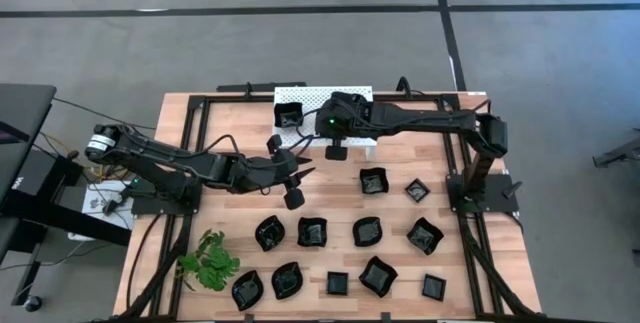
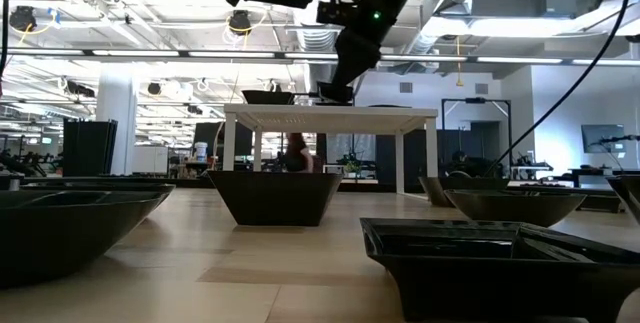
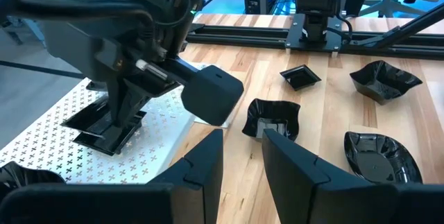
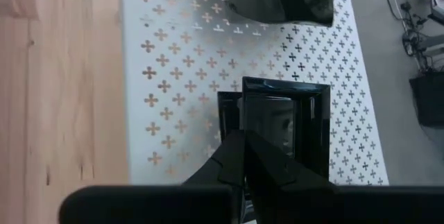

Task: Pick & Place Mini shaped plates
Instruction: Stack the square plate on top of the other square plate on the shelf, then stack the distorted square plate on top of the other distorted square plate on the shelf

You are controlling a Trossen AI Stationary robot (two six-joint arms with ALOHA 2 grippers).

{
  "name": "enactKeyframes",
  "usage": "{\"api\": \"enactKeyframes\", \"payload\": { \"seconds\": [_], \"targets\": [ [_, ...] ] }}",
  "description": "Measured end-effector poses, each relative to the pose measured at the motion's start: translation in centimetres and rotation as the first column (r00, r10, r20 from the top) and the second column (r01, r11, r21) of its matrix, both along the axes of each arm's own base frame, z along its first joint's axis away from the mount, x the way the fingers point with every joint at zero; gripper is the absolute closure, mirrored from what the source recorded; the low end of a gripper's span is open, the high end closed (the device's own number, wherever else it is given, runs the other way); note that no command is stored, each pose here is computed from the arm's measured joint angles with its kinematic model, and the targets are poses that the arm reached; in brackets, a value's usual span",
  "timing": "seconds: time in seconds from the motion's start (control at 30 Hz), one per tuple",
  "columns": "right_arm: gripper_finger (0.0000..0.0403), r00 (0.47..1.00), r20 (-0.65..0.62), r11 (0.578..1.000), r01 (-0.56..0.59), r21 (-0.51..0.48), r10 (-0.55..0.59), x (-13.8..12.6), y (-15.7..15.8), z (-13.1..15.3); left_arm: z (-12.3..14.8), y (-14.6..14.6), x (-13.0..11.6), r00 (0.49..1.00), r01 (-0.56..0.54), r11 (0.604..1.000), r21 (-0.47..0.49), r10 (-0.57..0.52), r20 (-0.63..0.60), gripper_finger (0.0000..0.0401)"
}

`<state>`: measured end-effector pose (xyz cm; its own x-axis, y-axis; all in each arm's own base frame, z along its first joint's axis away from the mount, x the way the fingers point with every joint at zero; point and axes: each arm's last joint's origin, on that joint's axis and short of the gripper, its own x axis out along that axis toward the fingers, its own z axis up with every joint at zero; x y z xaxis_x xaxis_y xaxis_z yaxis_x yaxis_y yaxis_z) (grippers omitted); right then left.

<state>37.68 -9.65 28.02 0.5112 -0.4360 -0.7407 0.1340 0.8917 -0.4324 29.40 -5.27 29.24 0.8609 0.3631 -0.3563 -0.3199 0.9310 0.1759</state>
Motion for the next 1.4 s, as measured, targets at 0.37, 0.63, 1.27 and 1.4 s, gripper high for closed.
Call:
{"api": "enactKeyframes", "payload": {
  "seconds": [0.37, 0.63, 1.27, 1.4],
  "targets": [
    [0.0333, 1.0, -0.004, 1.0, 0.012, 0.002, -0.012, -0.1, -0.4, 0.0, 0.0, 0.0, 0.0, 1.0, 0.0, 1.0, 0.0, 0.0, 0.0, 0.0298],
    [0.0316, 1.0, 0.0, 1.0, -0.022, -0.002, 0.022, 0.2, 0.9, 0.1, 0.0, 0.0, 0.0, 1.0, 0.0, 1.0, 0.0, 0.0, 0.0, 0.0298],
    [0.0316, 0.994, -0.01, 0.993, 0.112, -0.043, -0.112, -7.0, 11.3, 7.0, -0.1, 0.0, 0.0, 1.0, 0.001, 1.0, 0.001, -0.001, -0.008, 0.0298],
    [0.0317, 0.991, 0.005, 0.991, 0.131, 0.016, -0.132, -10.9, 13.1, 4.4, -0.1, 0.0, 0.0, 1.0, -0.001, 1.0, 0.002, 0.001, -0.008, 0.0298]
  ]
}}
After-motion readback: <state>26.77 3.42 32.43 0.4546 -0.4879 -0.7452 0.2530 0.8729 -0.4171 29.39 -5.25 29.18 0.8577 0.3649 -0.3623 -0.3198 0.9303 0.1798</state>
